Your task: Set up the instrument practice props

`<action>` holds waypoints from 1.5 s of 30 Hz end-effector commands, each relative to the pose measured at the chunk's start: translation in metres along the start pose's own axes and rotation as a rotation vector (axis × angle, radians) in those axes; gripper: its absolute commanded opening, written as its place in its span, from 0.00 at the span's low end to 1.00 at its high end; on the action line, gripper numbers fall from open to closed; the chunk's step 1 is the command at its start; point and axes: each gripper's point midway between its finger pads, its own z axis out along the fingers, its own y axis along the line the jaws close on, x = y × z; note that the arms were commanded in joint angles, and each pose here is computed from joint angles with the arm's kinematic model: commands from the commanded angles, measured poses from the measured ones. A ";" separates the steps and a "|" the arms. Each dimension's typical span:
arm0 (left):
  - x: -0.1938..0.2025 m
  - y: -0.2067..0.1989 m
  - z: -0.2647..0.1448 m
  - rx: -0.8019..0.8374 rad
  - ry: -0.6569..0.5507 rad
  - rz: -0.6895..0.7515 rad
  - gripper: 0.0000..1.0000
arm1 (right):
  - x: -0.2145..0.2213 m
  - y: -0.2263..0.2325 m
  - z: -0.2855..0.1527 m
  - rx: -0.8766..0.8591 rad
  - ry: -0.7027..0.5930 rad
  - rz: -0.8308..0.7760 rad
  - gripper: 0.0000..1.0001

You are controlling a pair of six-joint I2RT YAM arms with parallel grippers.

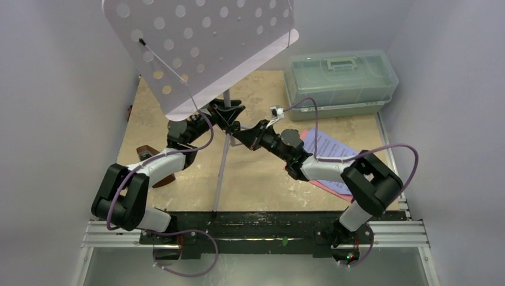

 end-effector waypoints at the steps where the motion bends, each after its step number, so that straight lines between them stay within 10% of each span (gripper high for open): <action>1: -0.065 -0.027 0.008 0.073 -0.185 0.017 0.00 | -0.039 0.050 -0.014 -0.381 0.021 0.731 0.00; 8: -0.067 -0.027 0.008 0.070 -0.185 0.036 0.00 | -0.067 0.071 -0.026 -0.598 -0.068 0.954 0.35; 19: -0.073 -0.032 0.007 0.082 -0.199 0.036 0.00 | -0.024 -0.002 -0.020 0.064 0.039 0.351 0.88; 29: -0.071 -0.033 0.008 0.085 -0.191 0.036 0.00 | -0.080 0.012 -0.045 0.152 -0.043 -0.444 0.99; 38: -0.064 -0.030 0.009 0.071 -0.175 0.043 0.00 | -0.041 0.019 -0.059 -0.086 0.071 -1.573 0.99; 45: -0.061 -0.029 0.010 0.067 -0.165 0.041 0.00 | -0.029 0.036 -0.057 -0.245 -0.069 -1.986 0.98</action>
